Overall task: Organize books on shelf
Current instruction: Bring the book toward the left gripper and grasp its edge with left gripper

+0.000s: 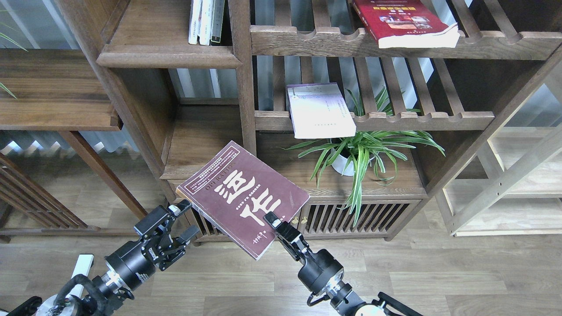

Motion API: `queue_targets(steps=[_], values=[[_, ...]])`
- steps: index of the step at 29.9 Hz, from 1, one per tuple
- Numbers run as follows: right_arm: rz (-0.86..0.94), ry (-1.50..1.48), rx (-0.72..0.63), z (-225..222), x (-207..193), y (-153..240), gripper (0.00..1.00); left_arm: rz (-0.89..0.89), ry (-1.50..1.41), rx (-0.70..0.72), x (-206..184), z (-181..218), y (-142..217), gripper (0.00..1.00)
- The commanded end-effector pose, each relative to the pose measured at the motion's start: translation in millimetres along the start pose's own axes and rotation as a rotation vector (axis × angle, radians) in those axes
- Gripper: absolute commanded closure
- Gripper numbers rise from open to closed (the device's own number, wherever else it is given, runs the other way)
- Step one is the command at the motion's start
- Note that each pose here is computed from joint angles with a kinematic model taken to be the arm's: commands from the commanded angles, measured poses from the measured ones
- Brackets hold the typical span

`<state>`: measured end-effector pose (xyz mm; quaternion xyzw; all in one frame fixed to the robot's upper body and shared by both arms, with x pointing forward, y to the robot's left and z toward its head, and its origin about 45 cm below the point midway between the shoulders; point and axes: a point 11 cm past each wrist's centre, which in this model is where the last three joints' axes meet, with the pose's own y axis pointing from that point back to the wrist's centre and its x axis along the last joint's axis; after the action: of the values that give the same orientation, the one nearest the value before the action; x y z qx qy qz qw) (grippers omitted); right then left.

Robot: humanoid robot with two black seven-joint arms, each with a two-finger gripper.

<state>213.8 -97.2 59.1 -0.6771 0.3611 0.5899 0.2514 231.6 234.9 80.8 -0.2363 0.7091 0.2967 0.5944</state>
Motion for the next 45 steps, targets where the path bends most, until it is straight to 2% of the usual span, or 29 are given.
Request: queue_targets(steps=[1, 9, 19, 25, 39, 45], values=[[0.01, 0.008, -0.004, -1.1, 0.0, -2.4, 0.96, 0.003, -0.005, 0.005, 0.4, -0.7, -0.9, 0.01], [0.049, 0.017, -0.07, 13.4, 4.5, -0.7, 0.96, -0.018, -0.027, 0.014, -9.1, 3.7, -9.6, 0.03], [0.048, 0.018, -0.072, 13.9, 4.2, -1.0, 0.96, -0.004, -0.049, 0.03, -6.8, 1.0, -9.7, 0.12], [0.047, 0.019, -0.072, 13.6, 3.9, -1.5, 0.96, 0.013, -0.076, 0.045, -4.2, -0.8, -9.0, 0.12], [0.046, 0.02, -0.086, 17.3, 3.7, -1.2, 0.96, 0.025, -0.07, 0.03, 0.1, 2.7, -5.7, 0.48], [0.046, 0.02, -0.086, 17.3, 3.7, -1.2, 0.96, 0.029, -0.068, 0.032, 1.4, 1.6, -4.9, 0.57]])
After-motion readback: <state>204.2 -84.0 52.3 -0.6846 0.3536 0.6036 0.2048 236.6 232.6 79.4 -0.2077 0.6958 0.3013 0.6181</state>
